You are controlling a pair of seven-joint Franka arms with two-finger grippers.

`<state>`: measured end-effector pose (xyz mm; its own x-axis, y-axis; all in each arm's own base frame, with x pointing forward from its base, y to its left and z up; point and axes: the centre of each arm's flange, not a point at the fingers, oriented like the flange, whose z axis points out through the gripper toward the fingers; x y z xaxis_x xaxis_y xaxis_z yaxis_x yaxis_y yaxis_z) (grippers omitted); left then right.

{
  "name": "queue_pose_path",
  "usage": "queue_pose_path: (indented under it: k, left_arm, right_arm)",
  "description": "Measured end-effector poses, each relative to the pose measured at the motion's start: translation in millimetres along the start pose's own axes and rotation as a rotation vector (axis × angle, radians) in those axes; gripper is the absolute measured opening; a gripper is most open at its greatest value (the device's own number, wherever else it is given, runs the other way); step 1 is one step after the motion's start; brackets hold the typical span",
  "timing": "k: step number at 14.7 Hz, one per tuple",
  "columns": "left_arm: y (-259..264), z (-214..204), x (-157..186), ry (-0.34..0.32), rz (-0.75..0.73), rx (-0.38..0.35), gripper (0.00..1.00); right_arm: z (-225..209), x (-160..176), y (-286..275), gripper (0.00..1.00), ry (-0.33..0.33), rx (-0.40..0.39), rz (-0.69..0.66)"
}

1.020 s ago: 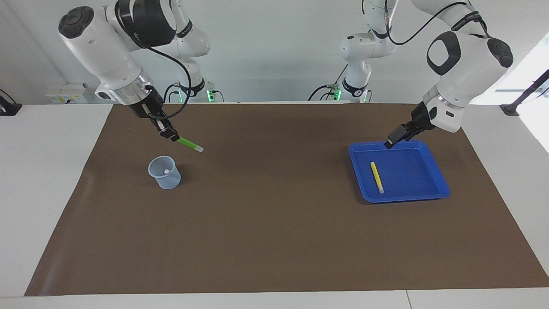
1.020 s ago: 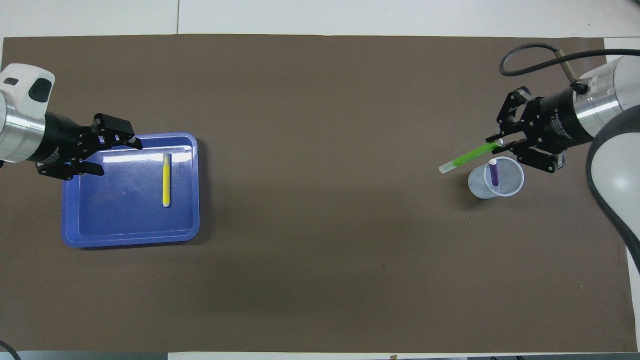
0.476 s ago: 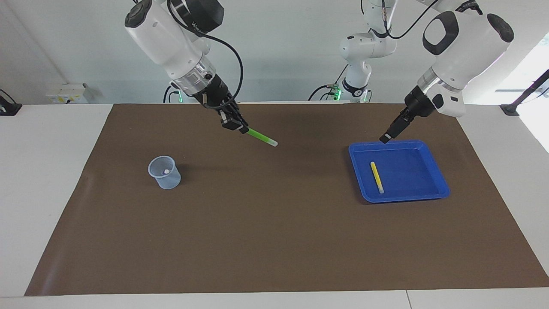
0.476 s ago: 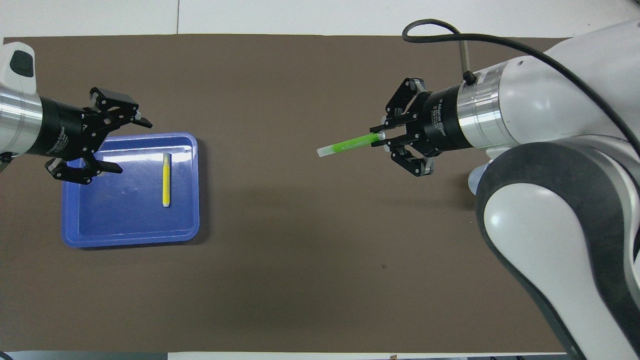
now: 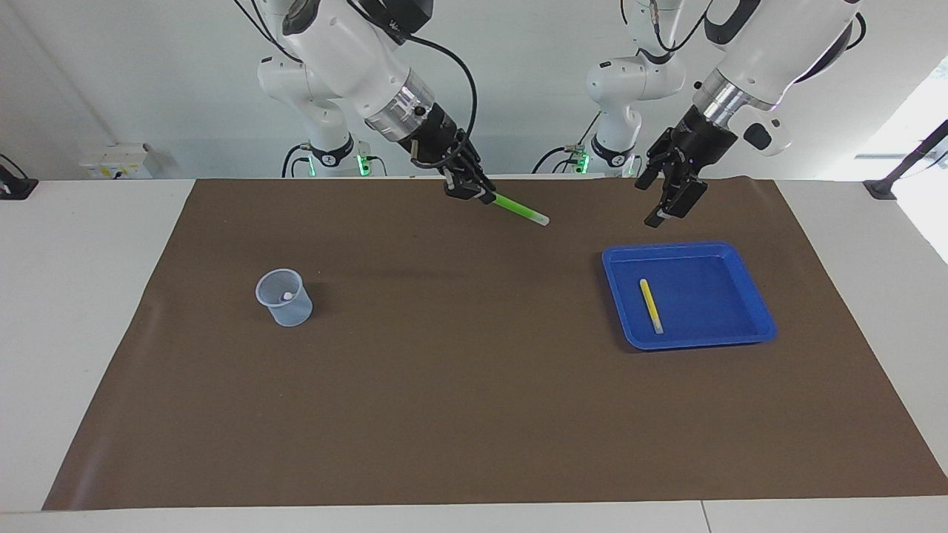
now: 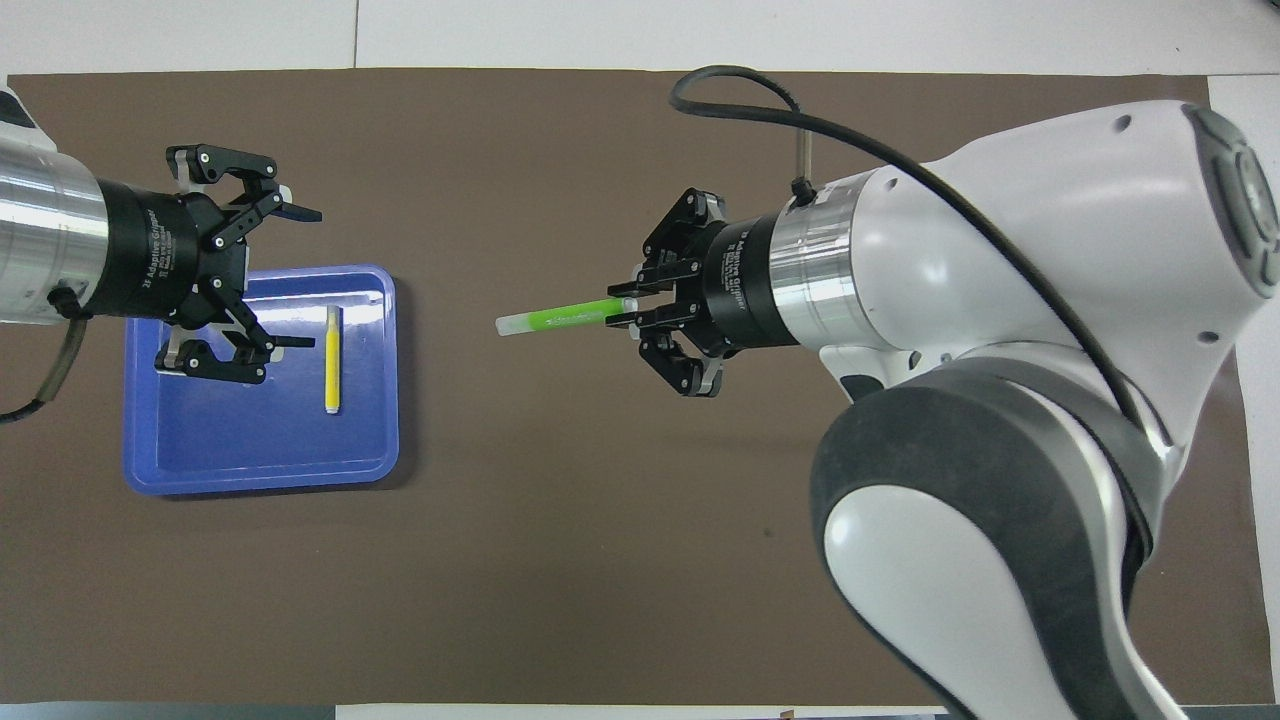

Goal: Right arm passes pens to left for tray arrangement
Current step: 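Close the left gripper on the green pen beside the right gripper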

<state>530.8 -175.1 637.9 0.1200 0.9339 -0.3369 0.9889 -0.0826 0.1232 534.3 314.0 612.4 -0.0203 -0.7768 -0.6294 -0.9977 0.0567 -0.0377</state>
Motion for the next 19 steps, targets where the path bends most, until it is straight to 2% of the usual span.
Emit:
queue_pose_path:
  k: [1, 3, 7, 10, 15, 18, 19]
  left_arm:
    - [-3, 4, -13, -0.008, -0.06, 0.003, 1.0]
    - [-8, 10, -34, -0.065, -0.124, 0.026, 1.0]
    - [-11, 22, -42, -0.152, -0.171, 0.018, 1.0]
    - [-26, 44, -52, -0.173, -0.179, 0.005, 1.0]
    - [-49, 61, -62, -0.167, -0.176, -0.006, 1.0]
    - [-51, 60, -63, -0.166, -0.177, -0.008, 0.98]
    - [-51, 60, -63, -0.166, -0.178, -0.009, 0.92]
  right_arm:
    - [5, -7, 5, 0.18, -0.003, -0.009, 0.005]
    - [11, -16, 13, 0.18, -0.006, -0.024, 0.011]
    - [17, -24, 21, 0.18, -0.008, -0.038, 0.013]
    - [17, -25, 22, 0.18, -0.008, -0.039, 0.016]
    - [18, -27, 24, 0.18, -0.01, -0.041, 0.017]
    - [18, -28, 24, 0.18, -0.01, -0.041, 0.017]
    - [18, -28, 24, 0.18, -0.01, -0.04, 0.016]
